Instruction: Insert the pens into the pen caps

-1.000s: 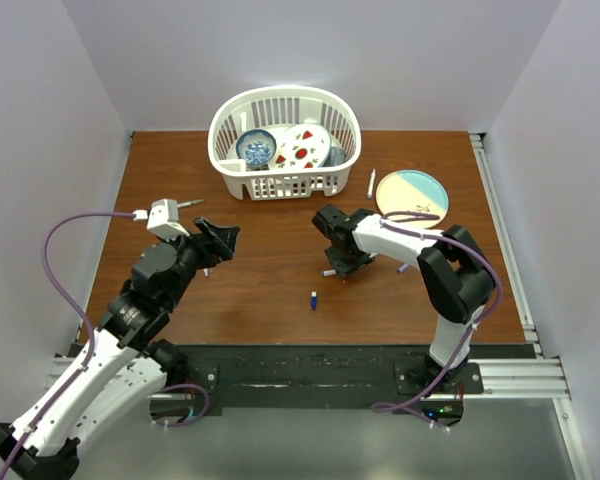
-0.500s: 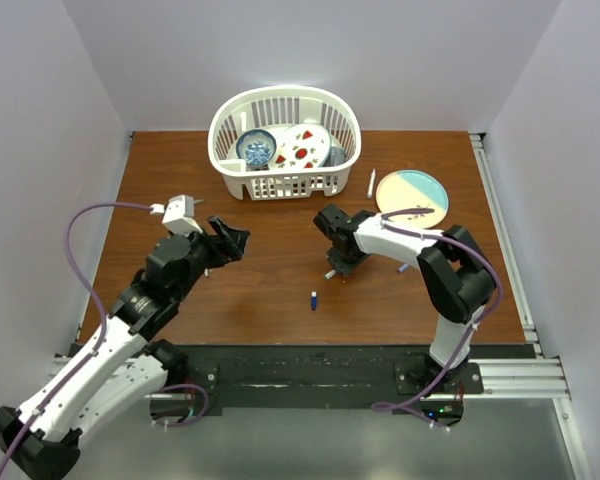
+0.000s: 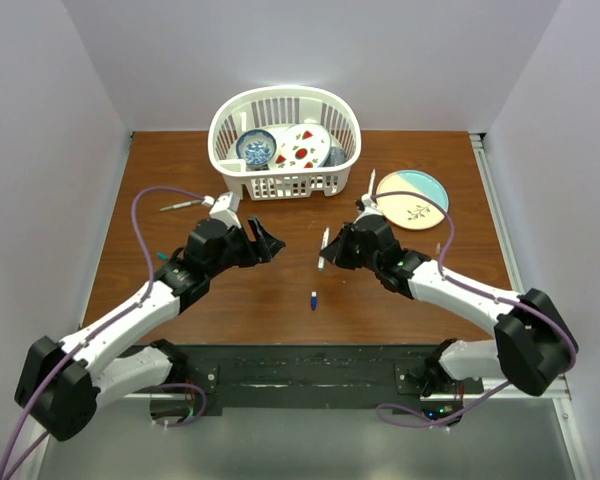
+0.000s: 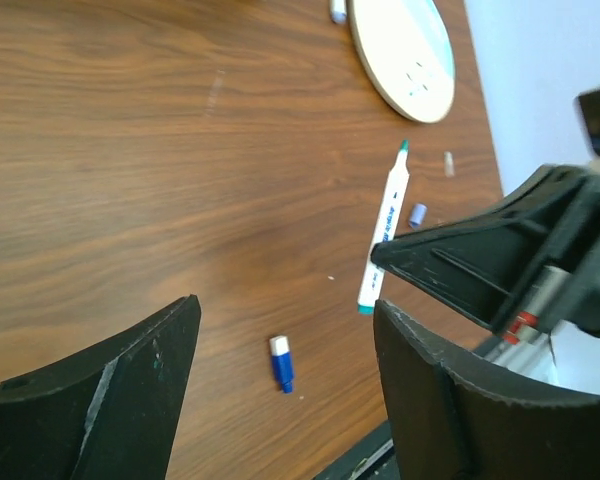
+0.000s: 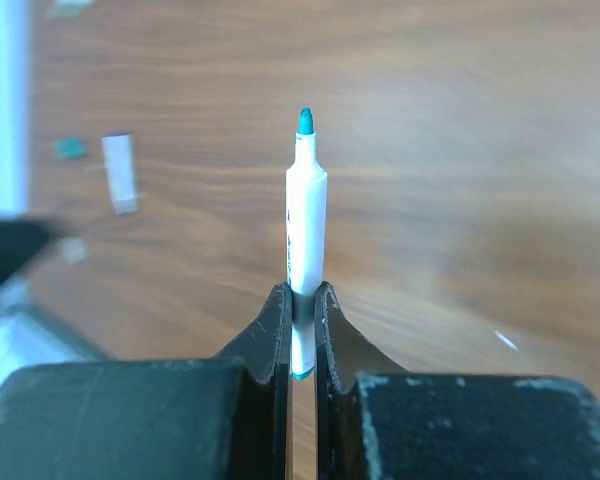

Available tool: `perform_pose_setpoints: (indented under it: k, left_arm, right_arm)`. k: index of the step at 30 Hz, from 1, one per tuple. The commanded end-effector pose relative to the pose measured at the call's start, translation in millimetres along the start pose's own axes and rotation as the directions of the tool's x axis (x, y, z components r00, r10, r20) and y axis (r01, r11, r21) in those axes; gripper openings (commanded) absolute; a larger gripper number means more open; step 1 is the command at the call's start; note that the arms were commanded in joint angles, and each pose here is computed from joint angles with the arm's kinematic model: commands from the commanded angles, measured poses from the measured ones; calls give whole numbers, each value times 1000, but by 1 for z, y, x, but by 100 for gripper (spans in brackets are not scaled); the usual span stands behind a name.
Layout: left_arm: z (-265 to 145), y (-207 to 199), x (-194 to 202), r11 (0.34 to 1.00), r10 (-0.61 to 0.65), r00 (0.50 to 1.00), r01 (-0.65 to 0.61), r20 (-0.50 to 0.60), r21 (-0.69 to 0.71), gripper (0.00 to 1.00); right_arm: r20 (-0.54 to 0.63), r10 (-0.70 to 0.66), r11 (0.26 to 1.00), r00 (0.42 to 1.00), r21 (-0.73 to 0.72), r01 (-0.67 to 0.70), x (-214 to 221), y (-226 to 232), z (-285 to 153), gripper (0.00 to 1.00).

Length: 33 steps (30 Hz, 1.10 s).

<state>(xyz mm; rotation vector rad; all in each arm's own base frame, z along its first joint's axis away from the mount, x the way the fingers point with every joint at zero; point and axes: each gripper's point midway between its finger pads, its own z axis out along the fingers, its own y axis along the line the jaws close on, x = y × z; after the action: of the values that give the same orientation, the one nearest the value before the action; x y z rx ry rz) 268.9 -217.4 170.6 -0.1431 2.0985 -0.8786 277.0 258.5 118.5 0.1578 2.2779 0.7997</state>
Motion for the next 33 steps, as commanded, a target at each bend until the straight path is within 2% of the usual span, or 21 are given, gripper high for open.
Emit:
perform_pose_setpoints:
  k: [1, 6, 12, 15, 19, 23, 28, 33]
  left_arm:
    - [17, -47, -12, 973, -25, 1000, 22, 13, 229, 74]
    - [35, -57, 5, 953, -21, 997, 42, -73, 300, 72]
    - [40, -73, 9, 919, -10, 996, 45, -92, 392, 71]
    - [40, -75, 5, 915, -5, 997, 33, -71, 401, 71]
    - [40, -65, 2, 939, -12, 999, 29, -51, 342, 74]
    - [34, -54, -16, 961, -18, 999, 7, 40, 277, 77]
    - [19, -61, -33, 957, -20, 994, -13, 109, 291, 83]
    - [12, -76, -32, 925, -2, 994, -41, 113, 379, 82]
  right_arm:
    - [88, -122, 941, 989, -306, 144, -19, 63, -21, 0]
    - [117, -151, 890, 982, -417, 186, -21, 89, -41, 0]
    - [106, -172, 870, 979, -450, 202, -16, 98, -47, 0]
    - [106, -171, 873, 980, -446, 200, -16, 97, -47, 0]
    - [107, -163, 878, 981, -437, 194, -16, 96, -48, 0]
    - [91, -157, 885, 983, -430, 181, -13, 93, -46, 0]
    - [82, -143, 890, 986, -425, 165, -11, 90, -45, 0]
    - [75, -146, 879, 986, -447, 164, -11, 96, -46, 0]
